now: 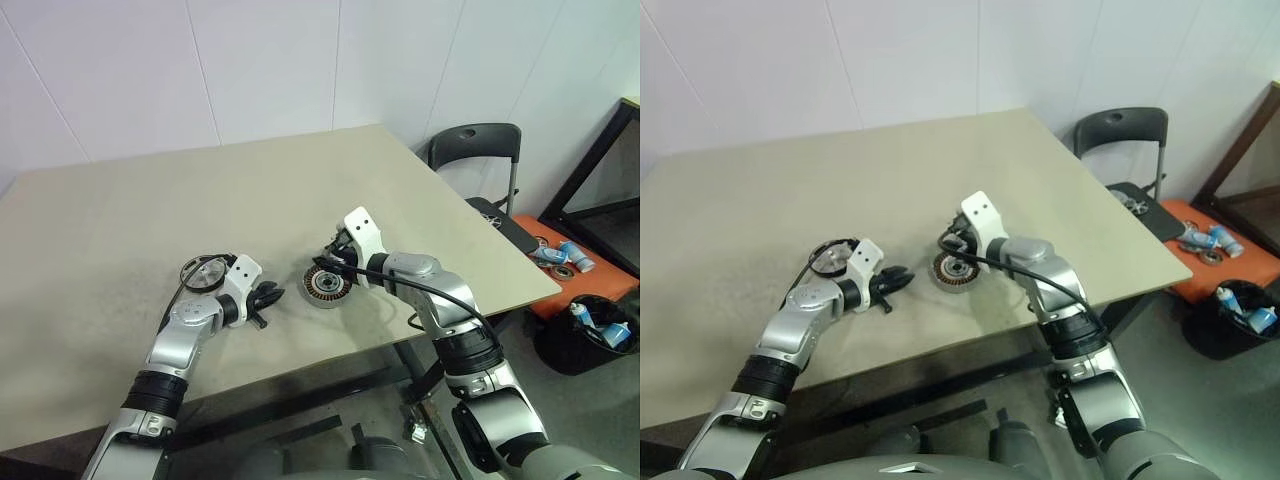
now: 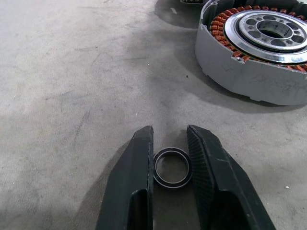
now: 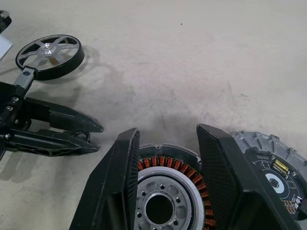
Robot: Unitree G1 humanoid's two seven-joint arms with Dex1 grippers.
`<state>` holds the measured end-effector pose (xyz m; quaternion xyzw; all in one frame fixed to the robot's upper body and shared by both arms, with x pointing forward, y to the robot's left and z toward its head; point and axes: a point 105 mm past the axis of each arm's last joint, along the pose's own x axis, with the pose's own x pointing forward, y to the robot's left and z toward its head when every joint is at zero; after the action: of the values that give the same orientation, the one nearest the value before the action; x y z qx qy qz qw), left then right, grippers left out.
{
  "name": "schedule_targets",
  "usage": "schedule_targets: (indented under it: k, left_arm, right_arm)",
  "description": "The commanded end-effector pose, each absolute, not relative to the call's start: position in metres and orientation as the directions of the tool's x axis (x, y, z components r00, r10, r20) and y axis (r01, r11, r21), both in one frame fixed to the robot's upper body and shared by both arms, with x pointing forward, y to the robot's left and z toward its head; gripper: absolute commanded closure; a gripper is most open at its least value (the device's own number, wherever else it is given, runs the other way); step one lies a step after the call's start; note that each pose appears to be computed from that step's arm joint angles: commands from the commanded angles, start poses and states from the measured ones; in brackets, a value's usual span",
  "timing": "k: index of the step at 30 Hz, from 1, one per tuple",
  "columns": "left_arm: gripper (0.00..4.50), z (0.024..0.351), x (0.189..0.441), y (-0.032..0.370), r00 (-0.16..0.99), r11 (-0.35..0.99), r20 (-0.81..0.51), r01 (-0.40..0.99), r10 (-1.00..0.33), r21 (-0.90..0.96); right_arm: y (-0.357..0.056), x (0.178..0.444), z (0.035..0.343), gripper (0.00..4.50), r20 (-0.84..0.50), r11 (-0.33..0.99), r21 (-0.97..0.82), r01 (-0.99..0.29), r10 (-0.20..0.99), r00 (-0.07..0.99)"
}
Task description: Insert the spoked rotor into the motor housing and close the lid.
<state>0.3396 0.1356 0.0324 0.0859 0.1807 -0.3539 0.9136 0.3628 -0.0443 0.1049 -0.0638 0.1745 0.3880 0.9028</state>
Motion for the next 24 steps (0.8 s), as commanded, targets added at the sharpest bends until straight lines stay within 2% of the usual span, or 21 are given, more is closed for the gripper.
schedule_targets:
  k: [1,4,8,11,16,21,24]
  left_arm:
    - [3.79,0.036,0.342,0.139,0.693,0.744,-0.394,0.668,-0.604,0.033]
    - [3.79,0.051,0.346,0.135,0.701,0.733,-0.330,0.679,-0.632,0.042]
    - [3.79,0.091,0.347,0.119,0.676,0.683,-0.145,0.731,-0.723,0.003]
    - [3.79,0.102,0.346,0.110,0.654,0.658,-0.081,0.753,-0.752,-0.017]
    - [3.79,0.110,0.341,0.087,0.570,0.572,-0.064,0.820,-0.819,-0.011]
    - [3.79,0.104,0.342,0.062,0.504,0.504,-0.113,0.863,-0.856,0.028]
    - [3.79,0.101,0.346,0.052,0.485,0.485,-0.132,0.874,-0.864,0.041]
  right_arm:
    - [-0.038,0.366,0.121,2.50,-0.319,0.680,-0.005,-0.733,0.694,0.645]
    - [-0.039,0.365,0.121,2.50,-0.317,0.678,-0.003,-0.735,0.696,0.644]
    - [-0.041,0.364,0.118,2.50,-0.318,0.671,0.000,-0.741,0.703,0.636]
    - [-0.045,0.363,0.118,2.50,-0.315,0.660,-0.006,-0.752,0.712,0.628]
    - [-0.059,0.364,0.134,2.50,-0.252,0.658,0.020,-0.753,0.732,0.633]
    - [-0.084,0.371,0.162,2.50,-0.129,0.714,0.107,-0.692,0.700,0.703]
    - [-0.090,0.371,0.166,2.50,-0.110,0.729,0.118,-0.674,0.685,0.721]
